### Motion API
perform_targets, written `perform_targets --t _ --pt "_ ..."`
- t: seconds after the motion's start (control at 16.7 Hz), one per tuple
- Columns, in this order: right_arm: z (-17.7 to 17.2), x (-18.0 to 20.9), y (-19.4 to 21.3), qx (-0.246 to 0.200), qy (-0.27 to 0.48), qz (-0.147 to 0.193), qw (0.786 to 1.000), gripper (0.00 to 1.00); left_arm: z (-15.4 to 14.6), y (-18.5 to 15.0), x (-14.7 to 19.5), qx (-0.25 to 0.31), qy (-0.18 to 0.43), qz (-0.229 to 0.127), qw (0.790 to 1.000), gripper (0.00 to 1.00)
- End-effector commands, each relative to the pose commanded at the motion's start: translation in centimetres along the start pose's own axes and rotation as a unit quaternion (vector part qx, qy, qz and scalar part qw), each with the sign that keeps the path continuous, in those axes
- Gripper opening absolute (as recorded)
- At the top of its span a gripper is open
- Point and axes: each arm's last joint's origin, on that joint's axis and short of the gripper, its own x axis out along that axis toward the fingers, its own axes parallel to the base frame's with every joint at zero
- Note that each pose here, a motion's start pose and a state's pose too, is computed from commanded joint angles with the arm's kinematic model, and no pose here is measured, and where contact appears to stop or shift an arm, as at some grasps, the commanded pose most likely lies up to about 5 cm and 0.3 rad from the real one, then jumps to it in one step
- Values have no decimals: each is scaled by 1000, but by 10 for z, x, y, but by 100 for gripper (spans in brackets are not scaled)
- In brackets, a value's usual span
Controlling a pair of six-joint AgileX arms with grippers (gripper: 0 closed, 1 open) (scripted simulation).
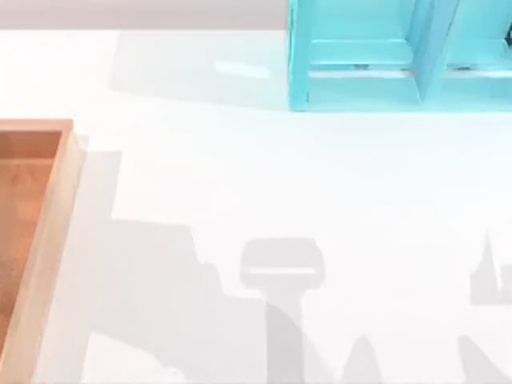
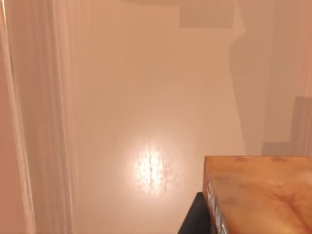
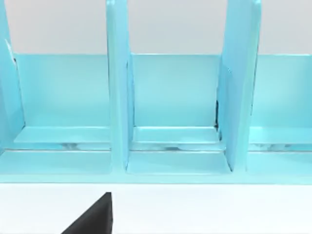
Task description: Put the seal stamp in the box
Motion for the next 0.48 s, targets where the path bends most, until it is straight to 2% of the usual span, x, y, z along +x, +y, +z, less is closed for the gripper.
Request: perform_targets --t 0.3,0.48 --pt "0 0 0 0 0 0 1000 100 0 0 40 2 -6 1 1000 0" --pt "0 0 0 0 0 0 1000 100 -1 1 46 0 -3 1 1000 0"
